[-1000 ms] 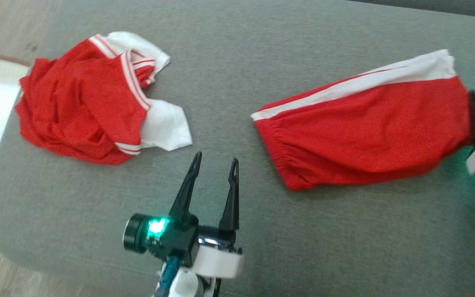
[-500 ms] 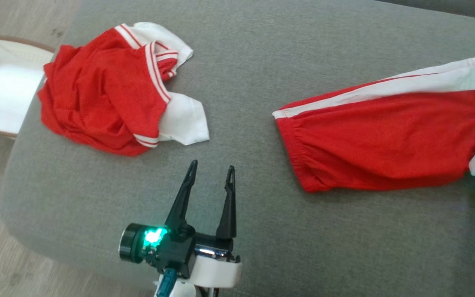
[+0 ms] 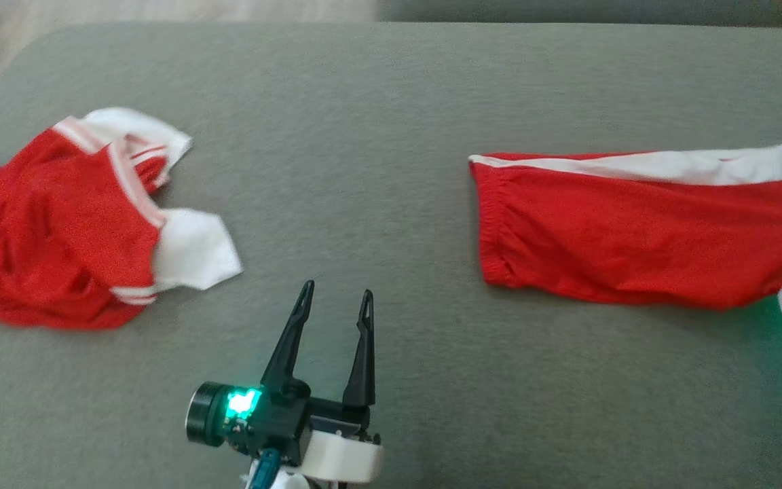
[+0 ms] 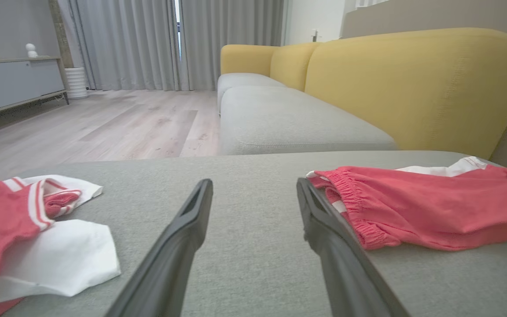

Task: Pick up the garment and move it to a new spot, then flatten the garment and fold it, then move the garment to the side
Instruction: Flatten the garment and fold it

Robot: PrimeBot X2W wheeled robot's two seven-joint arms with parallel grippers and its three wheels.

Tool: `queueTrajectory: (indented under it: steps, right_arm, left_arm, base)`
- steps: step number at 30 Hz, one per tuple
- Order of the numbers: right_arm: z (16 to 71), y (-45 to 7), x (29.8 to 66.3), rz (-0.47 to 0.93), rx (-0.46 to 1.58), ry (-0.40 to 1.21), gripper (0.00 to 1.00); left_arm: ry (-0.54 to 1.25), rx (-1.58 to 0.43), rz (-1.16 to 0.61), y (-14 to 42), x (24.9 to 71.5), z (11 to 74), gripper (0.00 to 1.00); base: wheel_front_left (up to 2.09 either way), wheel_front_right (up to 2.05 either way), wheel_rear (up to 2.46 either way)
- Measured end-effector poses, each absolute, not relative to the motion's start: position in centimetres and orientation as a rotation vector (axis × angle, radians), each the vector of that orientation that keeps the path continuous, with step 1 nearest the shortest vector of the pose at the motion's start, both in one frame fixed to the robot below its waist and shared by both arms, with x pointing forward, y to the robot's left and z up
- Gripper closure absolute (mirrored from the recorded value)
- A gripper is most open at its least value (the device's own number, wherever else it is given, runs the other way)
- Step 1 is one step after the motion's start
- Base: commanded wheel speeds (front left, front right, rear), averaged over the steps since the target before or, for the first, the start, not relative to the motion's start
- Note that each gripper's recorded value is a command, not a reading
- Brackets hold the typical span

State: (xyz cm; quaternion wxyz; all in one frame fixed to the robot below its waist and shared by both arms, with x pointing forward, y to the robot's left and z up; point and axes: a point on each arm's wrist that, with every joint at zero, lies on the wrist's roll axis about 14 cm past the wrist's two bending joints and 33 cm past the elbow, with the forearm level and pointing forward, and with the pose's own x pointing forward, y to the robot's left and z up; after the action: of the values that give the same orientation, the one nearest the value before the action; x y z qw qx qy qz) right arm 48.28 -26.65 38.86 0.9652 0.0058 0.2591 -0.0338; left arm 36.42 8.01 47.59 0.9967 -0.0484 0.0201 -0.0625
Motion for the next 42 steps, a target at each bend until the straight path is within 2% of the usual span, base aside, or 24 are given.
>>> queueTrajectory:
  steps: [5,11,20,23,24,31,32,33,34,35,38,42]
  right_arm:
    - [40.0,-31.2,45.2,-0.166,-0.005,0.506,1.00]
    - [42.7,-31.5,45.2,-0.175,0.012,0.408,1.00]
    - [48.5,-22.7,48.2,0.033,0.065,0.207,1.00]
    - [50.4,-18.9,48.6,0.124,0.072,0.159,1.00]
    - [50.9,-16.3,48.4,0.188,0.080,0.150,1.00]
    - [48.8,-7.7,45.6,0.383,0.138,0.236,1.00]
    - [48.1,-6.9,45.0,0.405,0.136,0.257,0.94]
    - [47.5,-6.1,44.3,0.425,0.137,0.276,0.74]
    - [47.5,-6.1,44.3,0.425,0.137,0.276,0.24]
    - [46.9,-5.2,43.7,0.447,0.145,0.297,0.00]
    - [45.7,-3.4,41.9,0.491,0.178,0.330,0.00]
    - [47.4,-2.8,41.1,0.511,0.236,0.222,0.00]
  left_arm:
    - [0.030,-0.104,-0.217,5.4,36.7,47.9,0.00]
    - [0.009,-0.099,-0.258,4.2,36.5,48.5,0.00]
    - [-0.012,-0.083,-0.256,4.7,35.6,49.2,0.00]
    - [-0.016,-0.086,-0.245,5.0,35.1,49.4,0.00]
    - [-0.010,-0.091,-0.237,5.3,34.6,49.3,0.00]
    - [-0.013,-0.091,-0.183,6.9,33.5,49.3,0.00]
    - [-0.013,-0.091,-0.174,7.2,33.4,49.3,0.00]
    - [-0.015,-0.090,-0.167,7.4,33.3,49.4,0.00]
    - [-0.015,-0.090,-0.167,7.4,33.3,49.4,0.00]
    - [-0.019,-0.089,-0.159,7.6,33.1,49.5,0.00]
    - [-0.030,-0.086,-0.138,8.2,32.8,49.8,0.00]
    - [-0.044,-0.090,-0.122,8.6,32.4,50.2,0.00]
  base:
    - [0.00,0.00,0.00]
    - [0.00,0.00,0.00]
    - [0.00,0.00,0.00]
    - [0.00,0.00,0.00]
    - [0.00,0.00,0.00]
    - [0.00,0.00,0.00]
    - [0.00,0.00,0.00]
    - [0.00,0.00,0.00]
    - [0.00,0.00,0.00]
    - [0.00,0.00,0.00]
    - [0.00,0.00,0.00]
    - [0.00,0.00,0.00]
